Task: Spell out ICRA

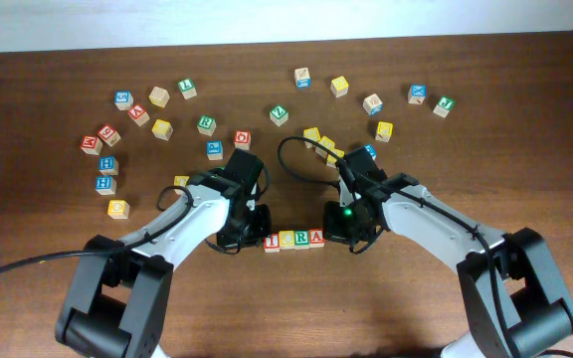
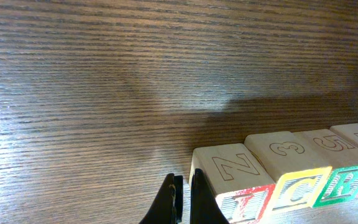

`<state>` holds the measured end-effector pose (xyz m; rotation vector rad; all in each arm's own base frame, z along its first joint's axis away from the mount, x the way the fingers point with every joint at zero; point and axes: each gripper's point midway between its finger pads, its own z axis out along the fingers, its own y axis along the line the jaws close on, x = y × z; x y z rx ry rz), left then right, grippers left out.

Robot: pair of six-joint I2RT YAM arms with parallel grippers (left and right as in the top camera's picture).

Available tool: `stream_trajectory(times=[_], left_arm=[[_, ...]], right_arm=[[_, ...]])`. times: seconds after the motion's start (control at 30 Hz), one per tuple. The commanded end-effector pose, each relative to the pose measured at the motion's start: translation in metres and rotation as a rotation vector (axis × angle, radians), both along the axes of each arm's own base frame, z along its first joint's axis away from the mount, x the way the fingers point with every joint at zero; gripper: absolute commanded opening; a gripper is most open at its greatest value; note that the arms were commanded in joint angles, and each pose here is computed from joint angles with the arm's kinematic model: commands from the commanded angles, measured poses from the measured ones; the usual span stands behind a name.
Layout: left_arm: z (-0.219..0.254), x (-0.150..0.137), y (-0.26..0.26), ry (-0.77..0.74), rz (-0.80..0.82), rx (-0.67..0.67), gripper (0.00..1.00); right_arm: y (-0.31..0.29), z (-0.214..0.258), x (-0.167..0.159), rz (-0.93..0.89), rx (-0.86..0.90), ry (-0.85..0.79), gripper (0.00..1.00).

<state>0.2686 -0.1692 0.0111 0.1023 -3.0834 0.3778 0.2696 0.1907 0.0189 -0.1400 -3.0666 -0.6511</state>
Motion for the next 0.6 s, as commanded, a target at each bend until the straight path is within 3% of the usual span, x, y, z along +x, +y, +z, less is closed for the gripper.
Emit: stream_trajectory(times=[0.0,0.13,0.23,0.33,0.43,0.57], left_arm=[[-0.002,0.0,0.005,-0.009,0.006,0.027,0.0],[-0.004,0.002,0.019,-0.026,0.012,0.109,0.0],[-0.006,-0.002,0.046,-0.03,0.014,0.253,0.0],[-0.006,-0.012,0.052,0.013,0.008,0.278,0.0],[-0.003,-0.032,0.043,0.102,0.002,0.219,0.0],[0.007,-0.051,0.009,0.2,-0.025,0.012,0.0]], right_arm=[[-0.007,-0.007,-0.004,-0.009,-0.048,0.01,0.04],[-0.027,-0.014,-0.004,-0.027,-0.162,0.004,0.05],[-0.04,-0.016,-0.004,-0.036,-0.235,-0.008,0.08],[-0.042,-0.017,-0.004,-0.037,-0.245,-0.009,0.08],[-0.042,-0.017,-0.004,-0.035,-0.247,-0.007,0.08],[-0.042,-0.017,-0.004,-0.033,-0.247,-0.008,0.08]])
